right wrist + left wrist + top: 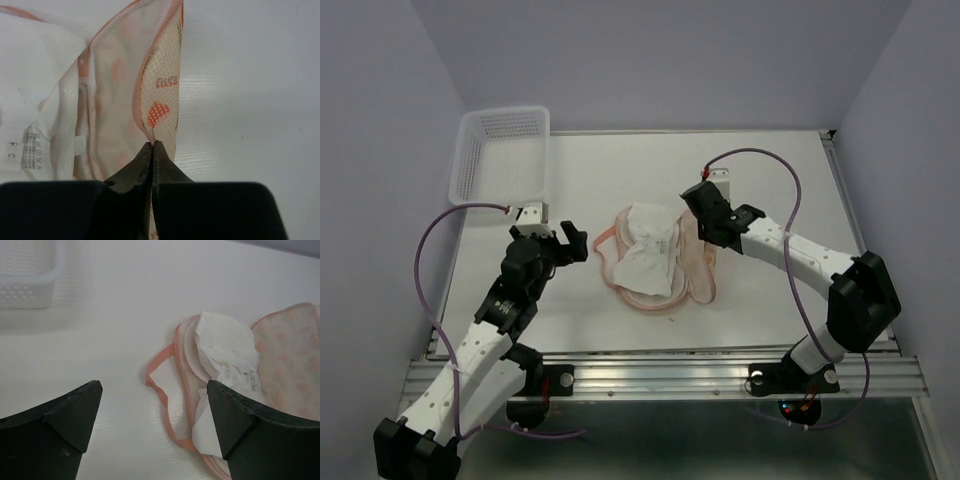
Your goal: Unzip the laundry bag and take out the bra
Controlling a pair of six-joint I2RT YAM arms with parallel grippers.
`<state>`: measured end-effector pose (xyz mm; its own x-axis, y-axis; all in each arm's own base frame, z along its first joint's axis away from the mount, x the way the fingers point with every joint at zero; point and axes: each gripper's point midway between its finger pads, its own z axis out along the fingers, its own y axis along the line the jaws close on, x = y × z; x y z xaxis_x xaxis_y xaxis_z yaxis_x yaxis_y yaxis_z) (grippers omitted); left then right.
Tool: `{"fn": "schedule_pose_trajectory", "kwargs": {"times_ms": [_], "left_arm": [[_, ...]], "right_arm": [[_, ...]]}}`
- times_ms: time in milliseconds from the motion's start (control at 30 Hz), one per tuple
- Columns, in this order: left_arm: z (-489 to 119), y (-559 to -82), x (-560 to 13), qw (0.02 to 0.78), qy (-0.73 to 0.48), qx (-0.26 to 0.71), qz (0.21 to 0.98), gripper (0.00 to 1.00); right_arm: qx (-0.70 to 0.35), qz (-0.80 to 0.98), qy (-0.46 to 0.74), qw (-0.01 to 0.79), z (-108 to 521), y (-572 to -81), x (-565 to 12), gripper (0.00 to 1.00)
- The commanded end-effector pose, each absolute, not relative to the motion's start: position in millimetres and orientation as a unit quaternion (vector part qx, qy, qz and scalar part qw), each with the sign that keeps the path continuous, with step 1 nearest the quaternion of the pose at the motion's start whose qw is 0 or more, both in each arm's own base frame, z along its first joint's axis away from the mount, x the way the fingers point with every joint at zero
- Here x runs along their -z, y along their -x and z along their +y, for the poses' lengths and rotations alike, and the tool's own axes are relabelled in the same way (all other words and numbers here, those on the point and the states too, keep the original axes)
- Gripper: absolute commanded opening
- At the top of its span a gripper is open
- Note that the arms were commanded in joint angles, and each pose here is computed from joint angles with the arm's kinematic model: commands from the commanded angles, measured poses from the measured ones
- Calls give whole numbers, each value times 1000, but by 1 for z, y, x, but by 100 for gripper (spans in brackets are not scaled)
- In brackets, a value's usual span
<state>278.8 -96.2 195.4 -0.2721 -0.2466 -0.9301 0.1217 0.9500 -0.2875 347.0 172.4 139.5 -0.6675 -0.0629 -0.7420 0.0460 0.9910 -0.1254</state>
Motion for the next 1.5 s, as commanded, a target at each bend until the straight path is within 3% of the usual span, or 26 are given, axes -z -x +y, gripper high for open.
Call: {"fn": "schedule_pose_trajectory", "kwargs": {"times_ms": [0,67,167,267,300,400,433,500,867,1467], "left_arm": [[-110,-282,-204,614,10,181,768,99],[-118,-283,-202,607,-3,194,770,99],[-136,-282,-200,587,-22,232,775,99],[-148,-285,-198,563,-18,258,785,99],[-153,-285,-199,556,-22,270,786,99],[-167,-290,-200,533,-26,293,794,99],[-174,-292,-208,531,-31,302,791,99],[-191,-292,-198,501,-40,313,806,99],[-262,-297,-159,411,-63,309,856,99],[-277,-340,-109,382,-93,237,888,87]], "right_arm": [[43,899,-40,435,161,-349,-146,1],[58,900,-59,429,142,-346,-137,3],[72,901,-74,422,123,-341,-129,16],[80,901,-80,419,110,-338,-125,39],[81,901,-78,419,109,-337,-125,53],[76,899,-75,425,108,-334,-131,76],[75,898,-75,428,107,-334,-133,89],[68,891,-79,443,105,-333,-146,100],[12,860,-93,501,94,-307,-195,100],[-27,871,-104,478,92,-276,-169,100]]}}
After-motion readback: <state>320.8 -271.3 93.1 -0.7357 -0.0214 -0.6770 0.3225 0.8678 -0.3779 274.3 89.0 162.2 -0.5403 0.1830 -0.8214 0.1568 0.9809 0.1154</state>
